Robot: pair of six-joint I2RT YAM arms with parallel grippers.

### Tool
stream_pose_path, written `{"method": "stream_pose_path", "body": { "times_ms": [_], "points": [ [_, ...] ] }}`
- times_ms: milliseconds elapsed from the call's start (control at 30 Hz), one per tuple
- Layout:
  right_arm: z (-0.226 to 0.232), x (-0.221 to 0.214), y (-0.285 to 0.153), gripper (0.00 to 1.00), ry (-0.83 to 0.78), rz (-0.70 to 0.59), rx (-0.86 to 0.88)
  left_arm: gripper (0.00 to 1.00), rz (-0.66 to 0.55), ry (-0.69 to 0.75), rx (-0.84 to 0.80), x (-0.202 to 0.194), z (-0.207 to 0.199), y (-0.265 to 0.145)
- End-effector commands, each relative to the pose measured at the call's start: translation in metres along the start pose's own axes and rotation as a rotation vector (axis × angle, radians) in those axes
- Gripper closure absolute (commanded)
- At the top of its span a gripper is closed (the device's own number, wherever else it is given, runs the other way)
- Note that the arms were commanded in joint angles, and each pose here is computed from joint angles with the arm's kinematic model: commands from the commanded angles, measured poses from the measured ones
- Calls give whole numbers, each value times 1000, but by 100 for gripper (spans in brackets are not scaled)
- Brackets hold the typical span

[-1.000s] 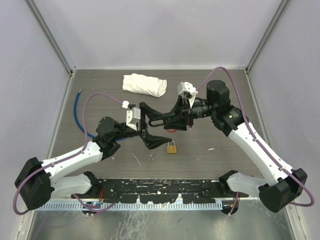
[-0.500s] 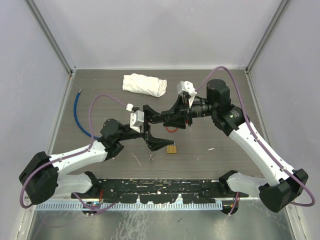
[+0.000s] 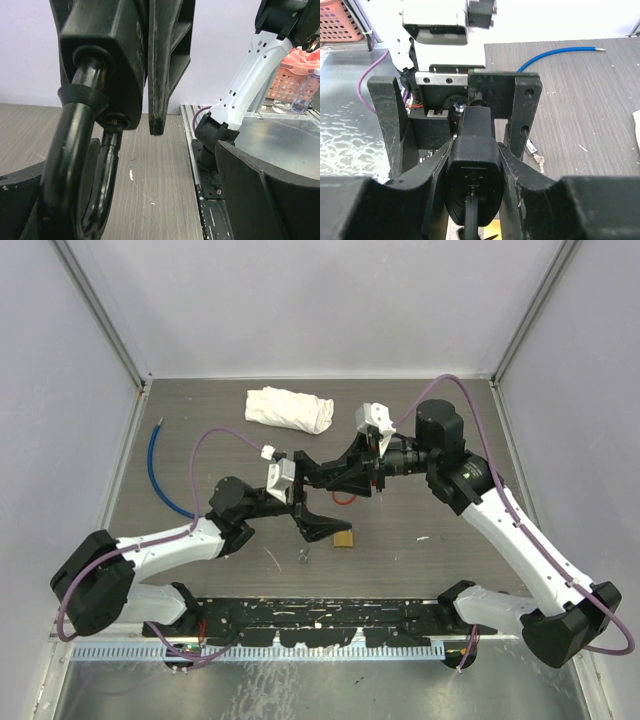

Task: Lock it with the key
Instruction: Lock the lock.

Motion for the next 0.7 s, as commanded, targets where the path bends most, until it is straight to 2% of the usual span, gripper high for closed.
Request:
{"method": "stream_pose_path", "body": {
  "times_ms": [0,200,367,667],
  "points": [
    [12,19,8,99,-122,-50,42,0,-61,39,-82,21,-12,17],
    [12,5,15,99,-102,-11,45,2,-72,40,-91,27,-13,21],
    [10,-15,17,99,-77,29,36,2,-130,83,-74,48,-19,16],
    [13,-19,25,99,-6,-22,85,3,-189,120,-116,74,-36,21]
  ]
}}
Point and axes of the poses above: each gripper's point midway between its finger pads, its own y axis out along the fingers, its own z axis along the line the jaws close on, x = y × z, the point moved 3 cm from there along -y, back along the fingers
